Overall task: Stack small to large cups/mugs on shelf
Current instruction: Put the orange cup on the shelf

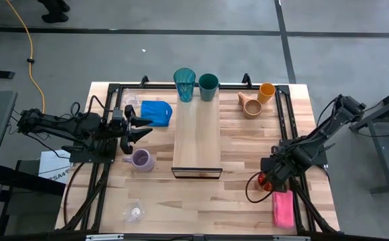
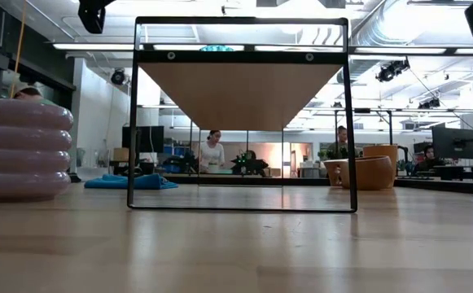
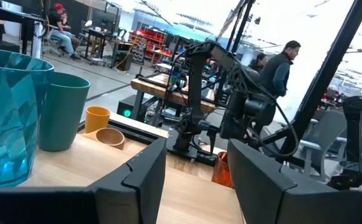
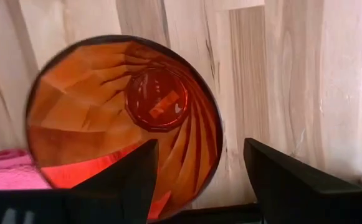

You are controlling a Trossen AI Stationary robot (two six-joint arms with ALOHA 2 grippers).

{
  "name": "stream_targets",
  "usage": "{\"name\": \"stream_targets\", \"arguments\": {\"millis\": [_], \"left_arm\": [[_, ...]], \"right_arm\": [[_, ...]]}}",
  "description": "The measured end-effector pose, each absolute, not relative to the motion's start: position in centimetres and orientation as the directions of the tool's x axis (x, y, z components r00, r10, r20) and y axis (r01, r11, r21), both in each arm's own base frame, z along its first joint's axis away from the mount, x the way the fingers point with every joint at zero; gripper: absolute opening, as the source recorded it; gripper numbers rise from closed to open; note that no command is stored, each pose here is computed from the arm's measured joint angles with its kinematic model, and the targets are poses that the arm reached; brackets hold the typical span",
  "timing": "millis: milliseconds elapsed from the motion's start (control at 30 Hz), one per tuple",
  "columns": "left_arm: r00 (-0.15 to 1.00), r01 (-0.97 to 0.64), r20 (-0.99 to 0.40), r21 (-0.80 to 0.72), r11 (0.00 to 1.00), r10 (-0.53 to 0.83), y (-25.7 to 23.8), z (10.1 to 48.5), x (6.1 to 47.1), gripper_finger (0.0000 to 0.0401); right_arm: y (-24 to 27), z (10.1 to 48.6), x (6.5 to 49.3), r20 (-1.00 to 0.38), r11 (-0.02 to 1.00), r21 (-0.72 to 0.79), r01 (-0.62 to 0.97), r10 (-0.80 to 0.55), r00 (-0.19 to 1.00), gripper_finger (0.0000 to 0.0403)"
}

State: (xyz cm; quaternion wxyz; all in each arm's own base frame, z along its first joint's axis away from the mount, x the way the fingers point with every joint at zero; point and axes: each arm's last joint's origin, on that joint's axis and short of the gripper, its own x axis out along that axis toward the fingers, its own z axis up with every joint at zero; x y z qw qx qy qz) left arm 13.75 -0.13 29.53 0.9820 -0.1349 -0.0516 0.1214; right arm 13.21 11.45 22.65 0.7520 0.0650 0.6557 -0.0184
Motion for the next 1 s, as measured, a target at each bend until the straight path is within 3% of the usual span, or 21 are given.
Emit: {"name": "stream_targets", "arguments": {"millis": [367,500,667,867,1000], "left_arm": [[0.965,-0.225,0.069,-0.278,0.934,0.253,-0.1,29.5,13.8,0.0161],[0.965,-0.226,0.068,-0.278,0.934,0.253,-0.1,29.5,13.8,0.0161],[0.965,-0.226,0.068,-0.278,0.934,0.254,-0.1,29.5,13.8,0.0161],[0.965,-0.226,0.068,-0.277,0.934,0.254,-0.1,29.5,13.8,0.0161],[0.965,-0.226,0.068,-0.277,0.934,0.254,-0.1,29.5,13.8,0.0161]], "right_arm": [[11.2,20.3,12.9,-0.989,0.984,0.069,0.162,0.046,0.137,0.0170],[11.2,20.3,13.0,-0.988,0.984,0.076,0.159,0.053,0.143,0.0114],[11.3,20.4,13.2,-0.986,0.980,0.096,0.175,0.069,0.155,0.0015],[11.3,23.5,14.2,-0.974,0.981,0.106,0.162,0.070,0.216,0.0004],[10.9,27.7,15.4,-0.939,0.984,0.077,0.158,0.019,0.343,0.0003]]}}
